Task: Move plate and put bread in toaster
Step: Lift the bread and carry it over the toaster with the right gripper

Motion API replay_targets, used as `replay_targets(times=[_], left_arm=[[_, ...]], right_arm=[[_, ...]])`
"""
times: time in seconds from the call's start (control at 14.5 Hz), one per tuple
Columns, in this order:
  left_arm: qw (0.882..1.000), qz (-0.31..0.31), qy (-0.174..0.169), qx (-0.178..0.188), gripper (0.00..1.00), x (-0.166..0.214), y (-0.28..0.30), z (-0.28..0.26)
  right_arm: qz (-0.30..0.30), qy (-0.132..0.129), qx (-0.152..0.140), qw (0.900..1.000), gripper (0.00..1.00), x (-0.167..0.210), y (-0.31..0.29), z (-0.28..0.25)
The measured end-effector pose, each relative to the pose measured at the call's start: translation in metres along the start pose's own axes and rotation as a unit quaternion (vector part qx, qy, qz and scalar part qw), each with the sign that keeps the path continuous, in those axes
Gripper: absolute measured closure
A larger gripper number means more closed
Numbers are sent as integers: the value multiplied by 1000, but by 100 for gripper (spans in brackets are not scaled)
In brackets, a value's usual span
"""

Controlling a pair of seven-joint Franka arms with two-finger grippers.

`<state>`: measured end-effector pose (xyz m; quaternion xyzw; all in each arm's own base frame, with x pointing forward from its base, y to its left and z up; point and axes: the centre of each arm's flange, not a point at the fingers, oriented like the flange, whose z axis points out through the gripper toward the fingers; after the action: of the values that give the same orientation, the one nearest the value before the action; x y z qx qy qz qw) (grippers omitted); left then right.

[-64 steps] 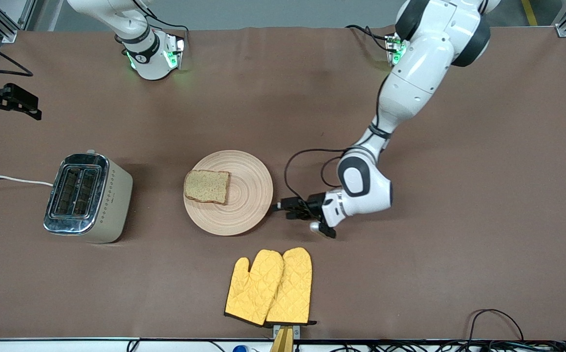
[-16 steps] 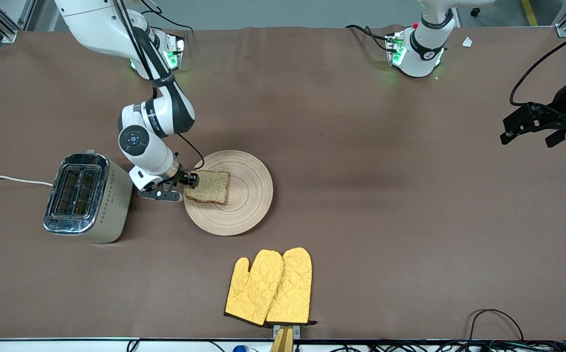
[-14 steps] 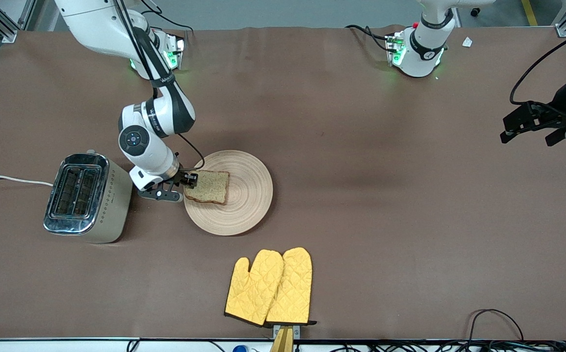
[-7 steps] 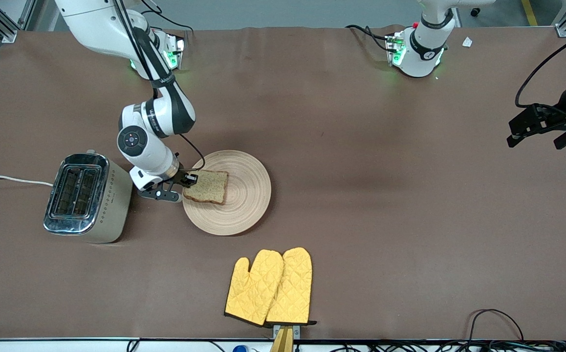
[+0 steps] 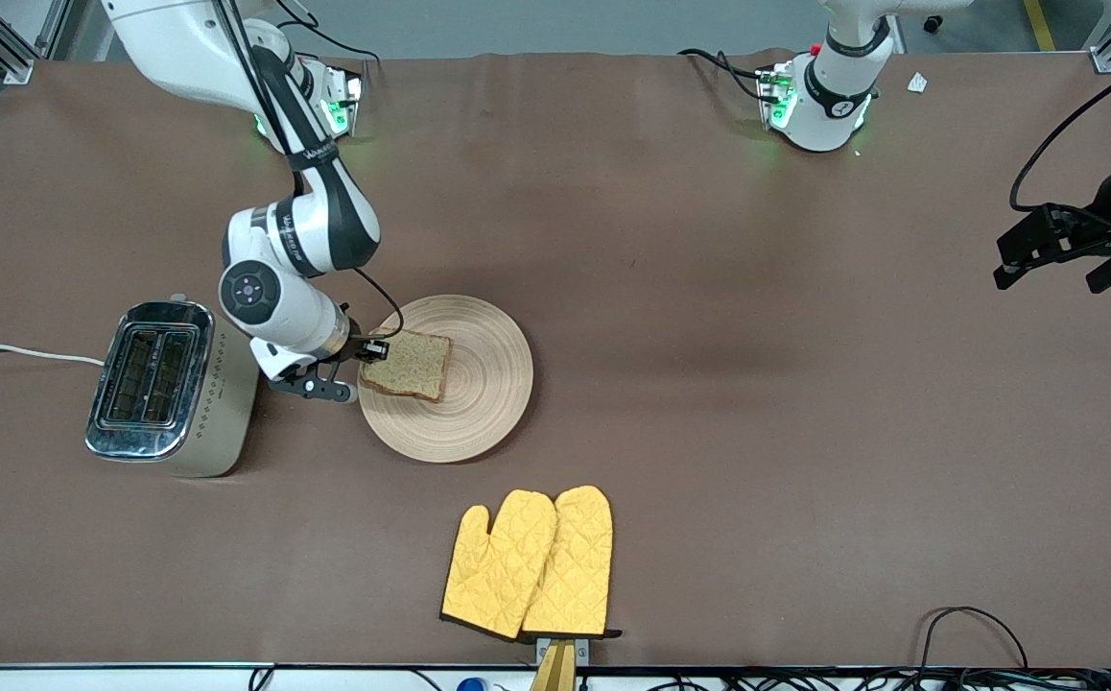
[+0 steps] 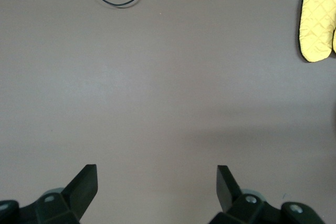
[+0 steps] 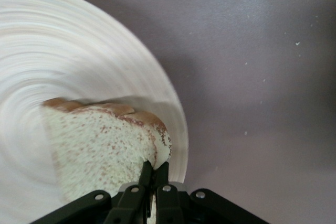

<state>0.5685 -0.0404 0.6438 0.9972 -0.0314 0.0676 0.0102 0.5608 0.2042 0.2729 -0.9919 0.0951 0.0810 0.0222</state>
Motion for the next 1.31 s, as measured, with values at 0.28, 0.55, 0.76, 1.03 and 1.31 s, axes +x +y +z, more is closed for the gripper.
replay_targets(times=[0.28,0.55,0.76,1.03,1.31], left_arm=[[1000,0,0,1,0,0,0,0],[1000,-1,0,1,0,0,-1,0],[1000,-3,-1,1,0,0,-4,1],[1000,-3,-1,1,0,0,-4,1],[1000,-2,-1,1,0,0,-3,1]], right_arm=[[-12,-30,0,999,94,11,-19,-71],[-44,-19,-56,997,94,13,-26,-121],[-71,12,-123,990,94,10,-34,-162],[-103,47,-216,970,94,-1,-46,-177],[-110,56,-315,941,94,-6,-39,-179]])
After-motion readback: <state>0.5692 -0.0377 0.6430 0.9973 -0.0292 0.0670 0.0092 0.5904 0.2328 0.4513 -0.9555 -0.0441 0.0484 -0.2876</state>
